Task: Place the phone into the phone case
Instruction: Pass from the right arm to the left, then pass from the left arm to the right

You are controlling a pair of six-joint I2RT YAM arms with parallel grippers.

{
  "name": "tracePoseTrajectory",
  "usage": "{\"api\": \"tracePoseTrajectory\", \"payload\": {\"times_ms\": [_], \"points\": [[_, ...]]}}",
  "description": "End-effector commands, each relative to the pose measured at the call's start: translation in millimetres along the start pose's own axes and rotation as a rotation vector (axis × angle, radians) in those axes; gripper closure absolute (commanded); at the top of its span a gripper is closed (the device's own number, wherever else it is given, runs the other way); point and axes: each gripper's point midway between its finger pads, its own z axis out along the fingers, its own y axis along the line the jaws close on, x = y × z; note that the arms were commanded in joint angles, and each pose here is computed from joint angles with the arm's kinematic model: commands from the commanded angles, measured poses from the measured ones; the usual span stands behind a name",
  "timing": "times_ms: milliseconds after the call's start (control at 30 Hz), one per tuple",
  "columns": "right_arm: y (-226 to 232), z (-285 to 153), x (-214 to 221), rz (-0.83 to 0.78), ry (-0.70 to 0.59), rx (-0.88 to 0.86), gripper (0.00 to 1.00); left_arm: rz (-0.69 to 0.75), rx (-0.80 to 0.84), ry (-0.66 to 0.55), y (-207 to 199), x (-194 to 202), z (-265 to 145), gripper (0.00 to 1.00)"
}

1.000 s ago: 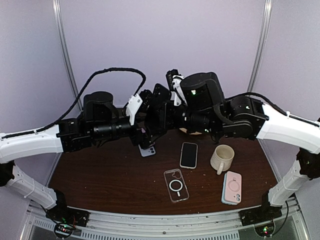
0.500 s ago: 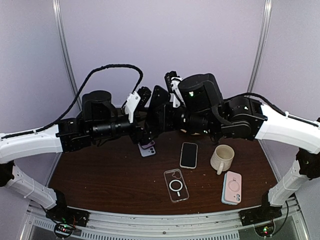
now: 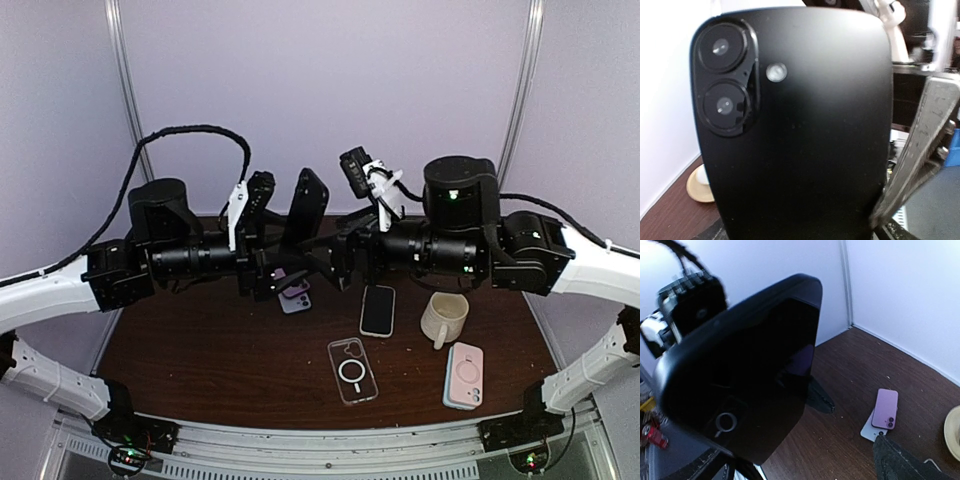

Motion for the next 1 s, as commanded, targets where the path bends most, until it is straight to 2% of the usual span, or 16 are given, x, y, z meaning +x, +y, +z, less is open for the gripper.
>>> {"api": "tracePoseTrajectory", "payload": {"times_ms": [0, 133, 300, 767, 833, 967], "points": [[50, -39, -9, -0.229, -0.101, -0.339, 0.01, 0.074, 0.238, -0.181, -46, -46, -24, 1.0], [69, -61, -26, -0.339, -0.222, -0.45, 0.0, 0.075, 0.37, -0.213, -69, -51, -36, 1.0], [80, -56, -35, -0.396, -0.259, -0.486, 0.0, 0.071, 0.396, -0.224, -73, -55, -38, 1.0], [104, -32, -48, -0.397, -0.261, -0.575, 0.01, 0.051, 0.415, -0.224, -74, -51, -33, 1.0], [106, -31, -45, -0.398, -0.254, -0.59, 0.08, 0.052, 0.414, -0.228, -74, -52, -35, 1.0], [109, -32, -42, -0.39, -0.244, -0.615, 0.27, 0.052, 0.416, -0.223, -74, -50, -34, 1.0]]}}
